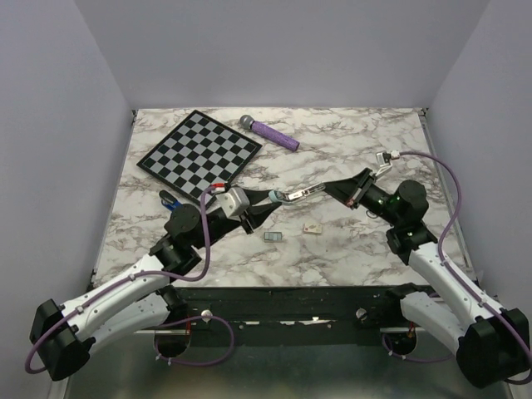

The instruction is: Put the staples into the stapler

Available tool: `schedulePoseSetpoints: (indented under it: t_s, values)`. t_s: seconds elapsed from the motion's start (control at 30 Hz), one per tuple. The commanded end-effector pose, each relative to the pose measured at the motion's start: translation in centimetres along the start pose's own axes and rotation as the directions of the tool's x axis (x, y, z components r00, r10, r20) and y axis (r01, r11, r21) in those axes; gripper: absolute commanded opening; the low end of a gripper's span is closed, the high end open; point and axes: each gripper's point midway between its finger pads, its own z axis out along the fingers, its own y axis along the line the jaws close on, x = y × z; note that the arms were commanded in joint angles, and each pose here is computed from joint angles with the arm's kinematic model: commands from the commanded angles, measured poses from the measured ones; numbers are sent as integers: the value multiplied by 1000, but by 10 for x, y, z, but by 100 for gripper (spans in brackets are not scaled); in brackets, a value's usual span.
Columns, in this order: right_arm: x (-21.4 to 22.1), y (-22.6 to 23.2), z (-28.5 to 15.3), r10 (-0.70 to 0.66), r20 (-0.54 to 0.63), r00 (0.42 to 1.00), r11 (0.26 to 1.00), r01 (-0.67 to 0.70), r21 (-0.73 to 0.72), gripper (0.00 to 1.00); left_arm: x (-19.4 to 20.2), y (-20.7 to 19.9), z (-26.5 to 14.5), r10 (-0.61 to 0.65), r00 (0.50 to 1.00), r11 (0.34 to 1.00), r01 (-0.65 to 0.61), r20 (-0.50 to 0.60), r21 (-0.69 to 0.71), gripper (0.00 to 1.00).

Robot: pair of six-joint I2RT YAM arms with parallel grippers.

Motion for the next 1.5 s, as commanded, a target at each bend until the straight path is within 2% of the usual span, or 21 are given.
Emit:
schedulePoseSetpoints:
  t_s: [0.0, 0.03, 0.2, 0.37, 0.47, 0.53, 0.57, 0.63, 0.67, 0.73, 0.77, 0.8, 0.83, 0.87, 0.9, 1.0, 1.1, 1.27, 1.47]
  values:
    - [-12, 30, -13, 47, 39, 998, 988, -40, -151, 1, -4, 32, -25, -113, 984, 964, 142, 136, -227, 0]
    - [-12, 33, -14, 54, 39, 998, 985, -46, -167, 1, -5, 33, -28, -155, 973, 953, 193, 171, -235, 0]
    - [-14, 51, -23, 96, 52, 994, 961, -79, -264, 1, 24, 33, -44, -270, 942, 908, 318, 197, -272, 0]
    - [-13, 52, -27, 119, 63, 991, 955, -97, -280, 1, 45, 41, -57, -355, 903, 843, 422, 244, -334, 0]
    - [-15, 51, -27, 50, 91, 995, 960, -22, -279, 1, 49, 43, -59, -369, 895, 828, 439, 251, -349, 0]
    - [-13, 41, -22, 28, 68, 997, 976, -13, -215, 1, 47, 40, -57, -372, 893, 835, 441, 251, -331, 0]
    - [-13, 34, -19, -30, 77, 997, 982, 44, -185, 1, 42, 39, -56, -370, 893, 839, 440, 257, -320, 0]
    - [-15, 17, -16, -42, 77, 996, 995, 48, -87, 1, 39, 38, -54, -361, 899, 849, 427, 248, -311, 6]
    - [-17, 11, -15, -101, 83, 991, 993, 106, -55, 1, 33, 34, -51, -356, 903, 862, 417, 242, -288, 8]
    - [-18, 1, -14, -120, 70, 990, 993, 120, 12, 1, 34, 31, -49, -335, 921, 882, 380, 199, -278, 18]
    - [-19, -2, -13, -164, 63, 985, 986, 162, 29, 1, 28, 27, -44, -323, 928, 898, 362, 183, -252, 25]
    - [-16, -10, -13, -158, 40, 987, 986, 155, 67, 1, 25, 26, -41, -309, 937, 908, 342, 164, -243, 38]
    - [-19, -10, -12, -173, 38, 984, 982, 169, 78, 1, 34, 24, -39, -285, 954, 923, 300, 96, -242, 44]
    - [-19, -13, -12, -200, 29, 979, 976, 196, 89, 1, 22, 24, -30, -266, 960, 933, 278, 82, -228, 50]
    - [-17, -17, -12, -201, 14, 980, 974, 198, 109, 1, 20, 21, -25, -251, 967, 945, 256, 48, -204, 60]
    - [-16, -26, -12, -220, -2, 976, 964, 217, 151, 1, 14, 20, -5, -192, 979, 970, 178, -74, -163, 76]
    - [-13, -30, -11, -228, -26, 973, 959, 229, 167, 1, 17, 21, 17, -139, 969, 987, 119, -204, -111, 89]
    - [-8, -34, -9, -252, -51, 966, 947, 257, 192, 1, 25, 8, 54, -103, 937, 993, 117, -333, 23, 92]
    - [-2, -38, -6, -262, -82, 962, 939, 274, 210, 1, 26, -11, 85, -33, 914, 986, 96, -405, 137, 96]
